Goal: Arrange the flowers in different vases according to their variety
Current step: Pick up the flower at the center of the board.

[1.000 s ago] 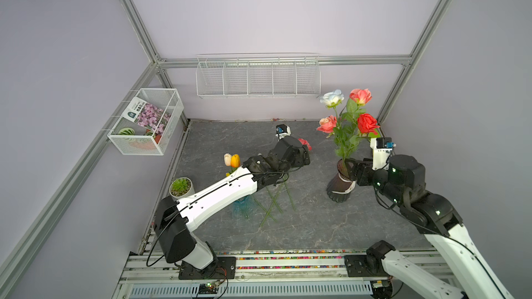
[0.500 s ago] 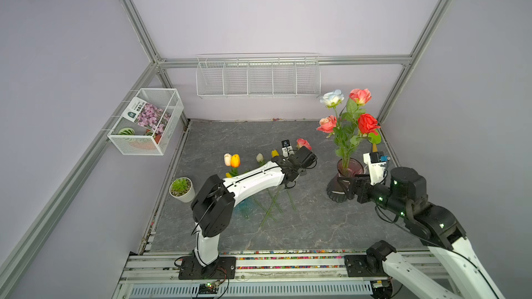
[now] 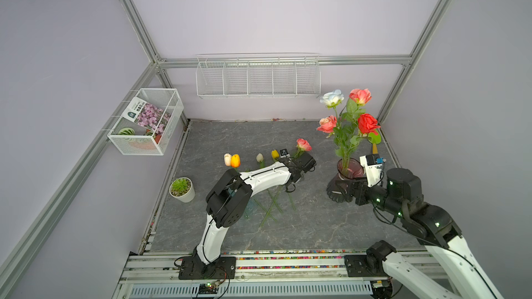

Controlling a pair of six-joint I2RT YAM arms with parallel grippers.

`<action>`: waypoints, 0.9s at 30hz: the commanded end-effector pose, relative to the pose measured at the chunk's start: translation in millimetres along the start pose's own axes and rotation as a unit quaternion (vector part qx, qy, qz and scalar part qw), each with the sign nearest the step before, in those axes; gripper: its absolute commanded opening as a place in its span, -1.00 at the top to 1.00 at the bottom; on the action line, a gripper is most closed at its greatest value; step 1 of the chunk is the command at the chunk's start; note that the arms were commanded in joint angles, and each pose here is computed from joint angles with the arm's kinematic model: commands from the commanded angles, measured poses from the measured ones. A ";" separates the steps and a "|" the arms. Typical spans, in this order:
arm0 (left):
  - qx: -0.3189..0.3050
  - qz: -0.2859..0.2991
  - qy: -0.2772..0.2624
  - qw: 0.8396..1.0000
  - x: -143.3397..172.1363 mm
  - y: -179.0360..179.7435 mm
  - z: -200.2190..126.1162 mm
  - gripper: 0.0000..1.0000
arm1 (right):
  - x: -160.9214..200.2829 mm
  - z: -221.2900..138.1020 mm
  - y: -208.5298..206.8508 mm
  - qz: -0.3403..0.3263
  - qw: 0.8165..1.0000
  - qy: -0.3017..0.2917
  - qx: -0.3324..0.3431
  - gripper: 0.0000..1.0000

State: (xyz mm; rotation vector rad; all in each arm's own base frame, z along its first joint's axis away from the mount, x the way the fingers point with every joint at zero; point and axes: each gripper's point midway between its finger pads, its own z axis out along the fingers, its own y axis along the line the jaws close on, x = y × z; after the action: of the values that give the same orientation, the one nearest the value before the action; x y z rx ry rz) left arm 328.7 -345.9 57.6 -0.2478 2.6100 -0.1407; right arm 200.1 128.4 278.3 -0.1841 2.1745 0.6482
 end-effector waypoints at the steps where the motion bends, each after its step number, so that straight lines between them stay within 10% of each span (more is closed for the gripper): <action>1: -0.012 -0.011 0.017 1.000 7.6 7.2 13.6 0.02 | 1.1 2.0 -1.1 0.001 1.000 0.000 0.000 -0.73; 27: -0.025 -0.020 0.045 0.998 20.9 15.5 31.0 0.73 | 0.6 5.9 -5.1 0.005 1.000 -0.004 0.008 -0.72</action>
State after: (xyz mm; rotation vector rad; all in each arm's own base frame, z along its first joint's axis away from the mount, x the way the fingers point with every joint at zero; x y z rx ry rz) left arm 329.8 -341.7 26.0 -0.3182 2.6847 -0.1360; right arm 200.9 127.9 275.0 -0.1807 2.1820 0.6415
